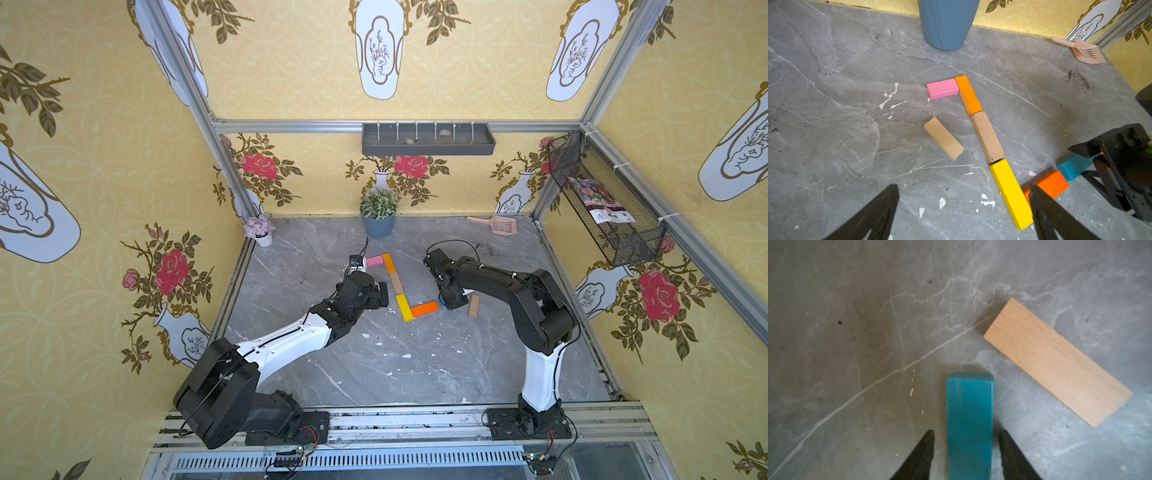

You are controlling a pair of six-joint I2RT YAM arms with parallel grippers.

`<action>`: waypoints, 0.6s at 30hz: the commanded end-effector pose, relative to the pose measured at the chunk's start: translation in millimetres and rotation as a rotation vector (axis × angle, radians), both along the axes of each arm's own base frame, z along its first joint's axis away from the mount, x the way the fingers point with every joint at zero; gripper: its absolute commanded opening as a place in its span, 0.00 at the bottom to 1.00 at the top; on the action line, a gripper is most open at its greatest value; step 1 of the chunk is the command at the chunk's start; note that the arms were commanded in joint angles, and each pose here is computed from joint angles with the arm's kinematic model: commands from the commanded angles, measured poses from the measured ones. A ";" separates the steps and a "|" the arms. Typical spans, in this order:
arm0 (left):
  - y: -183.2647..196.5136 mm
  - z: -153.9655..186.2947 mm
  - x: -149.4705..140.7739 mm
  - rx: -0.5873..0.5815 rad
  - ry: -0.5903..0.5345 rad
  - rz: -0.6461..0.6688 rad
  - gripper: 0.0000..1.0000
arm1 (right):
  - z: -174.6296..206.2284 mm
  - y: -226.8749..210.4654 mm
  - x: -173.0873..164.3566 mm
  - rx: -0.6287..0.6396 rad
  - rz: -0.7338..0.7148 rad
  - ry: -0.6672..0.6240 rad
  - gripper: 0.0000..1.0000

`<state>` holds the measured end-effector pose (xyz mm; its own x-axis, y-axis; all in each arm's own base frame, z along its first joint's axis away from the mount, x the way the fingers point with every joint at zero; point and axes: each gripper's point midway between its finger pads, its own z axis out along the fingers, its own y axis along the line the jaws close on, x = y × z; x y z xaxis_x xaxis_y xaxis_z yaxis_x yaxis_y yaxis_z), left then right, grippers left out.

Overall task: Assemble a giraffe with building blocks
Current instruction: Assemble the building block at the center of the board.

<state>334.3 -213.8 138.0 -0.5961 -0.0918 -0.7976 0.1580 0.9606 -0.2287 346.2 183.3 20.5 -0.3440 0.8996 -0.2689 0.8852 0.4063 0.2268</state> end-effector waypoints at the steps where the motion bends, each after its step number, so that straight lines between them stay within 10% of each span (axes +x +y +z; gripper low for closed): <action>1: 0.3 -1.2 0.0 0.006 0.000 -0.003 0.99 | 4.2 0.1 -3.2 0.014 0.008 0.000 0.73; 7: 1.3 -2.7 0.1 0.017 0.001 -0.002 0.99 | 40.2 -14.5 -1.4 -0.057 0.083 -0.077 0.83; 12: 0.5 -3.1 0.3 0.017 0.003 -0.005 0.99 | 83.2 -7.7 40.7 -0.027 0.559 -0.274 0.92; 18: -3.4 -6.6 1.1 0.006 0.017 -0.011 0.99 | 88.6 -26.2 49.4 -0.010 0.787 -0.308 0.92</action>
<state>334.7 -214.3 132.5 -0.6048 -0.0804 -0.7923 0.1582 0.9629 -0.2185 385.6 140.0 98.1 -0.6835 0.6177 -0.3890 0.4826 0.7822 0.3941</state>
